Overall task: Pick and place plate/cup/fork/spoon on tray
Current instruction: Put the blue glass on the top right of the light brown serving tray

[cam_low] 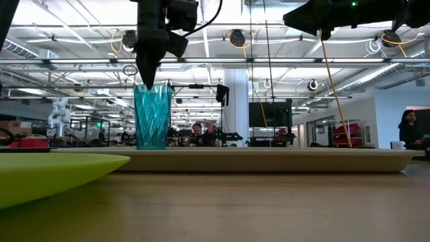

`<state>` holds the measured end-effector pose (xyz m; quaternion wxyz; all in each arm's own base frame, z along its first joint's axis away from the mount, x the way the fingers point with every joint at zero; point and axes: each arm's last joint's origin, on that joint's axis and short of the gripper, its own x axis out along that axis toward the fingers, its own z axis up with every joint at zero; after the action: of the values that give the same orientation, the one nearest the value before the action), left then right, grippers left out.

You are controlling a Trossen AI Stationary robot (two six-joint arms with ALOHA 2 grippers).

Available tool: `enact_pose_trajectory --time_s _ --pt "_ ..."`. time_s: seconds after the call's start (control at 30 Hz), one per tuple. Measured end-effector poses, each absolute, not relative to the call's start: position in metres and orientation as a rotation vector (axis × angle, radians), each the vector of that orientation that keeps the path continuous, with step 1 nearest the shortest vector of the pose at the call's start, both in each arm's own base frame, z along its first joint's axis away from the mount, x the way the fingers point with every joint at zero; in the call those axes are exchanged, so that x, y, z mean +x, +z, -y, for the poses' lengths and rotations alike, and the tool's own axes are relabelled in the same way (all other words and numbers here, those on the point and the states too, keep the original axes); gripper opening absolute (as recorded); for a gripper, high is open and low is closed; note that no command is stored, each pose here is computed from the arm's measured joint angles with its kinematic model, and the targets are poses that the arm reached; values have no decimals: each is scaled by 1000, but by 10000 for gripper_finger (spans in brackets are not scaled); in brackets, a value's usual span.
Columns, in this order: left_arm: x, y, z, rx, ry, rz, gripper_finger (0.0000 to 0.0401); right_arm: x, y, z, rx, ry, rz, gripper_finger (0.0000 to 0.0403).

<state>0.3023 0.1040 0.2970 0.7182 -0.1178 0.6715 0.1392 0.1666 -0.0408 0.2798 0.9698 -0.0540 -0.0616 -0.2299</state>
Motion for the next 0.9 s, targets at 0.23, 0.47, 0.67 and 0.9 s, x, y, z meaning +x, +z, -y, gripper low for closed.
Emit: enact_pose_trajectory --time_s 0.23,0.47,0.67,0.9 --pt "302 297 -103 -277 291 -1486 171 167 280 41 -109 -465 124 130" --pt "299 306 -102 -262 301 -1435 171 167 279 41 -109 -464 117 130" --pt "289 341 -99 -242 334 -1307 171 167 279 41 -110 -464 118 130" --pt "281 376 -78 -198 304 -1100 171 167 279 41 -110 -464 115 130"
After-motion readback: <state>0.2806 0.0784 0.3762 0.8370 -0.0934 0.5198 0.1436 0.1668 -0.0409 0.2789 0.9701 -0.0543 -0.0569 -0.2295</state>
